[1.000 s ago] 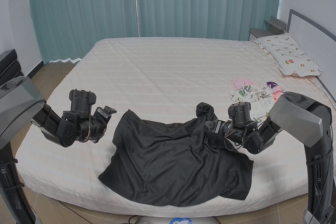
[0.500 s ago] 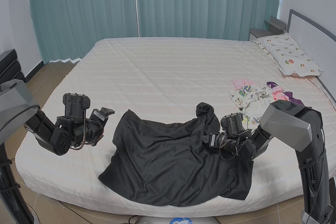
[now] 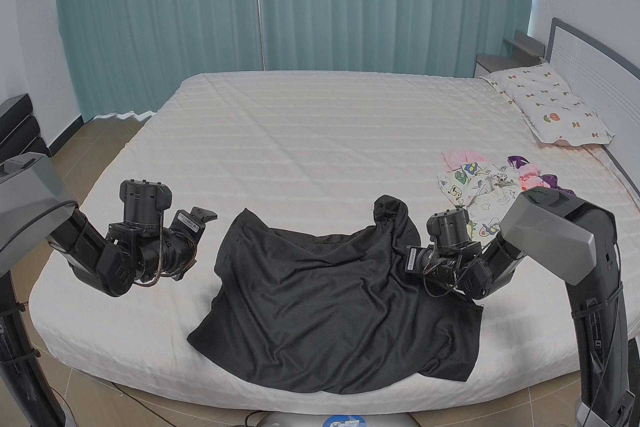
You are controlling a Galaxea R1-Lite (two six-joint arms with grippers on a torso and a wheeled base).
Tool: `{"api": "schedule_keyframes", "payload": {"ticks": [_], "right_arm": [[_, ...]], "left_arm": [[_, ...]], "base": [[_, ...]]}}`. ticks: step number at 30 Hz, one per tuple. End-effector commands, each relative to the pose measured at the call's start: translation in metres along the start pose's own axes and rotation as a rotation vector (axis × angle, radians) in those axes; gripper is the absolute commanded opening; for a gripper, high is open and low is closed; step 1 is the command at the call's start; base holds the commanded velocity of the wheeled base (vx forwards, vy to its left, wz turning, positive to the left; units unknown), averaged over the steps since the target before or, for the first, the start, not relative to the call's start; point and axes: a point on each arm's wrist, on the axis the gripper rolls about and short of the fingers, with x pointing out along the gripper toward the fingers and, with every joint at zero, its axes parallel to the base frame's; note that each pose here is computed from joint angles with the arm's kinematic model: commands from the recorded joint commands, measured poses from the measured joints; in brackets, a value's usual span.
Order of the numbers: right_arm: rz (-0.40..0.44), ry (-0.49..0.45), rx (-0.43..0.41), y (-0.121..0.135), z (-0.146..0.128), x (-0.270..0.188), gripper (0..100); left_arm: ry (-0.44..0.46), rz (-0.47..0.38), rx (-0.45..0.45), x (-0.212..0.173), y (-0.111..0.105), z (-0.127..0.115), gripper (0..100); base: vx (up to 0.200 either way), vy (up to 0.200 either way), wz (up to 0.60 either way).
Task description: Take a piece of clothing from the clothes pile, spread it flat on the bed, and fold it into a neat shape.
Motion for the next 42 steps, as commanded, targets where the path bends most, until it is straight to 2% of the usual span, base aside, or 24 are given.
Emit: {"api": "schedule_keyframes", "payload": {"ticks": [1,2,5,12,17,18,24,28,31,38,42], "right_arm": [[-0.031,-0.080,0.050,-0.025,0.036,-0.007,0],[-0.033,-0.083,0.050,-0.026,0.037,-0.007,0],[-0.080,-0.153,0.112,-0.058,0.061,-0.001,0],[-0.144,-0.187,0.207,-0.094,0.065,0.020,0],[-0.152,-0.198,0.243,-0.103,0.064,0.029,0],[-0.151,-0.199,0.262,-0.103,0.064,0.029,100],[-0.125,-0.185,0.296,-0.093,0.066,0.016,100],[-0.056,-0.113,0.285,-0.082,0.064,-0.020,100],[-0.041,-0.070,0.282,-0.081,0.057,-0.041,100],[-0.053,-0.032,0.315,-0.079,0.049,-0.074,100],[-0.076,0.024,0.339,-0.079,0.032,-0.094,100]], "left_arm": [[0.001,0.030,-0.008,0.009,0.009,0.001,100],[0.001,0.030,-0.008,0.009,0.009,0.001,100],[-0.014,0.033,-0.018,0.010,0.011,0.008,100],[-0.016,0.041,-0.021,0.012,0.013,0.010,100],[-0.020,0.042,-0.023,0.013,0.014,0.011,100],[-0.021,0.041,-0.025,0.013,0.014,0.011,100],[-0.019,0.043,-0.025,0.014,0.014,0.011,100],[-0.015,0.052,-0.022,0.014,0.017,0.010,100],[0.007,0.048,-0.023,0.010,0.018,0.009,100],[0.032,0.045,-0.022,0.000,0.020,0.006,100],[0.069,0.060,-0.019,-0.006,0.027,0.001,100]], "base": [[0.000,0.000,0.00],[0.000,0.000,0.00],[0.000,0.000,0.00],[0.000,0.000,0.00],[0.000,0.000,0.00],[0.000,0.000,0.00],[0.000,0.000,0.00],[0.000,0.000,0.00],[0.000,0.000,0.00],[0.000,0.000,0.00],[-0.050,0.000,0.00]]}}
